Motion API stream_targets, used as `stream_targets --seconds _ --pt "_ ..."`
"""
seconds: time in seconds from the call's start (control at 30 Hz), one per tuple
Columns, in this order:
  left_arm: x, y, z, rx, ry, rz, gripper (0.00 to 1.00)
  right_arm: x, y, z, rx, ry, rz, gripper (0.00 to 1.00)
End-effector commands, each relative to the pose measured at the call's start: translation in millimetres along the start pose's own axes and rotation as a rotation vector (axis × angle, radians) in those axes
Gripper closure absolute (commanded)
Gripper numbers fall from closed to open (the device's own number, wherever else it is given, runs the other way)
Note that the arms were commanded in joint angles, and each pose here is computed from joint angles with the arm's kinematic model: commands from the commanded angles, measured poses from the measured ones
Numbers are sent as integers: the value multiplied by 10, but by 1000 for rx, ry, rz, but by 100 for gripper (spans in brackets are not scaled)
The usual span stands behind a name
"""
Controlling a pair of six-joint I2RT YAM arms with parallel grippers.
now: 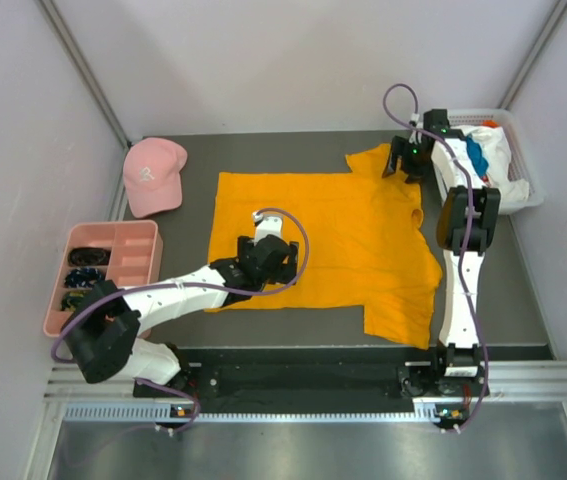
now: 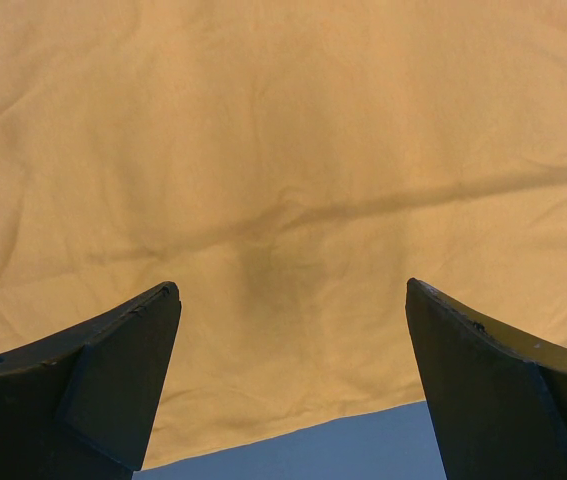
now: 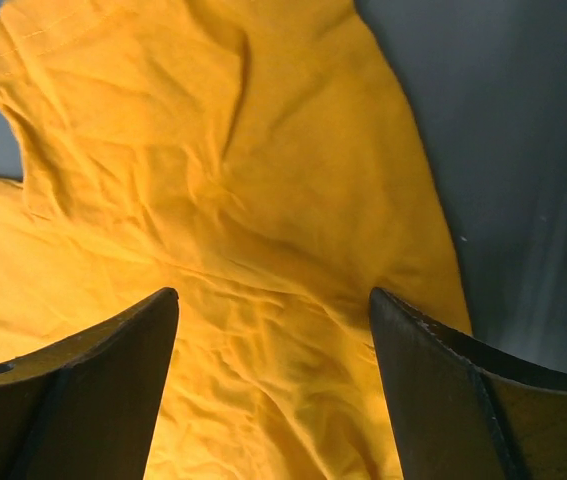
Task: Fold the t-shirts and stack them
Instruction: Flatten out the tshirt
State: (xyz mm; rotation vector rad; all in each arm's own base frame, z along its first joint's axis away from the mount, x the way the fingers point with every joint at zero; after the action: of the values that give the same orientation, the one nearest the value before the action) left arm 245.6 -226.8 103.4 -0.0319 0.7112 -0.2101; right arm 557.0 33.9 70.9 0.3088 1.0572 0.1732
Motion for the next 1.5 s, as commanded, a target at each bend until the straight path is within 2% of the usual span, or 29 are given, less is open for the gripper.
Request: stream_targets --seconds 0.0,0.13,0.2,0.3,0.33,0.43,0.63,0.83,1.03,1.47 --pt "-40 -82 172 -22 -43 -23 1 17 -288 -75 13 35 -88 25" --pt "-33 -94 180 -20 -42 -25 1 39 -316 -96 9 38 -99 42" --pt "-26 -95 175 -19 -41 -24 1 48 -310 -91 8 34 -93 43" --pt "-25 -82 164 -20 -38 -21 1 81 -294 -93 6 33 -80 32" --pt "-27 -77 162 -20 -38 -19 1 83 -300 -88 7 32 -79 25" --pt "-30 -61 150 -21 -37 -13 1 124 -291 -83 8 31 -58 16" --pt "-19 -37 137 -19 -38 1 1 267 -229 -122 3 43 16 6" --pt "29 -45 130 -10 -31 14 1 374 -195 -156 -7 51 71 1" --pt "87 -48 116 3 -23 32 1 399 -204 -65 -44 13 74 1" --pt "202 -76 129 25 -17 54 1 253 -462 222 -104 -96 -146 1"
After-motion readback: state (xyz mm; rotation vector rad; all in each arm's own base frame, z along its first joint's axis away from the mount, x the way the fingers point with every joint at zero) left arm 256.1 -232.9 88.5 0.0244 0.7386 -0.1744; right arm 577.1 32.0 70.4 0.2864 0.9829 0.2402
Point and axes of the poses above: each gripper's point midway between its finger pads, its own x axis out along the fingers, its own y axis along the line the jaws close on, z = x × y, the point moved 3 cm from there along -x, back along the fingers
